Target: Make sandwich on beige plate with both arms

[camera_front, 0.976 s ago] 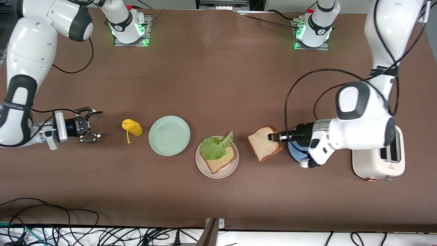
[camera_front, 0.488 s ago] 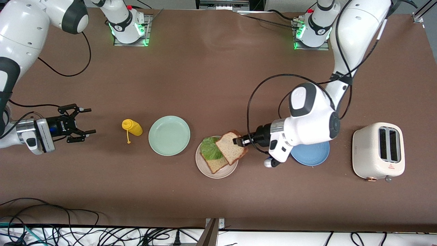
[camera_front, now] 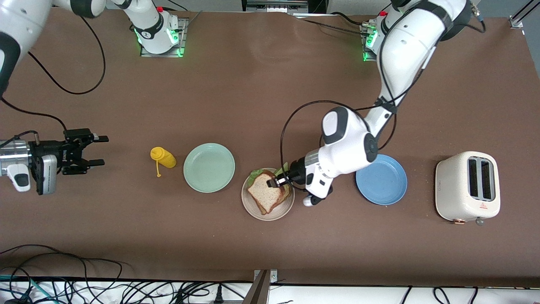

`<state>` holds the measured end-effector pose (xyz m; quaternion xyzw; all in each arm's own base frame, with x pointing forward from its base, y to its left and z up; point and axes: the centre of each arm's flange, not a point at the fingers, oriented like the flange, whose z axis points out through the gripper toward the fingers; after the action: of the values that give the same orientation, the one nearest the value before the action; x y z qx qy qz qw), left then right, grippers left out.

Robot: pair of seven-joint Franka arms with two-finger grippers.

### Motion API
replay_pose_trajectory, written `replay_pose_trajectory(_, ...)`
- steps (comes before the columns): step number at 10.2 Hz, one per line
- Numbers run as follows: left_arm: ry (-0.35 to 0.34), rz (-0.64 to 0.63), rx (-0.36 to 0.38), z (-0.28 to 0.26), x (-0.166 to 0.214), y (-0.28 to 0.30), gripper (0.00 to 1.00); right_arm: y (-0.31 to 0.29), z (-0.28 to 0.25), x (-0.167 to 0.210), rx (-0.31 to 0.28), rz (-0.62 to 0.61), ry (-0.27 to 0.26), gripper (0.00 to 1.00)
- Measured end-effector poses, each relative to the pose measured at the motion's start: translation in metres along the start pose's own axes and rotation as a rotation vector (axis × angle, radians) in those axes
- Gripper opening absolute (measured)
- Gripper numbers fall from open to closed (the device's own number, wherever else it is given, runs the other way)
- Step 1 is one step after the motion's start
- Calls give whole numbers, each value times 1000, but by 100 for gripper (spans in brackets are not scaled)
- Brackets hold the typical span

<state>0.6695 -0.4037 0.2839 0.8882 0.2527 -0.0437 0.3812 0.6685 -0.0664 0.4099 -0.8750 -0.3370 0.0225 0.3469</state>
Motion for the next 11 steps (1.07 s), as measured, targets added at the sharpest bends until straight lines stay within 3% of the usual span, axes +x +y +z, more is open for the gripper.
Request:
replay_pose_trajectory(5,-10,-3,15,18,-2,-9,9,-88,-29,-18,-358,314,-164,100)
replay_pose_trajectory(7,12,-6,16,11,9,-11,9,-130,-26,-17,-521,452,-199,100)
replay_pose_trajectory(8,22,-8,19,9,14,-13,10,-154,-18,-13,-589,524,-182,100)
replay_pose_trajectory(9,30,-10,22,7,18,-15,19,-175,-11,-11,-634,597,-148,100)
replay_pose_trajectory(11,36,-5,26,6,21,-16,43,-189,-17,-17,-682,669,-43,100)
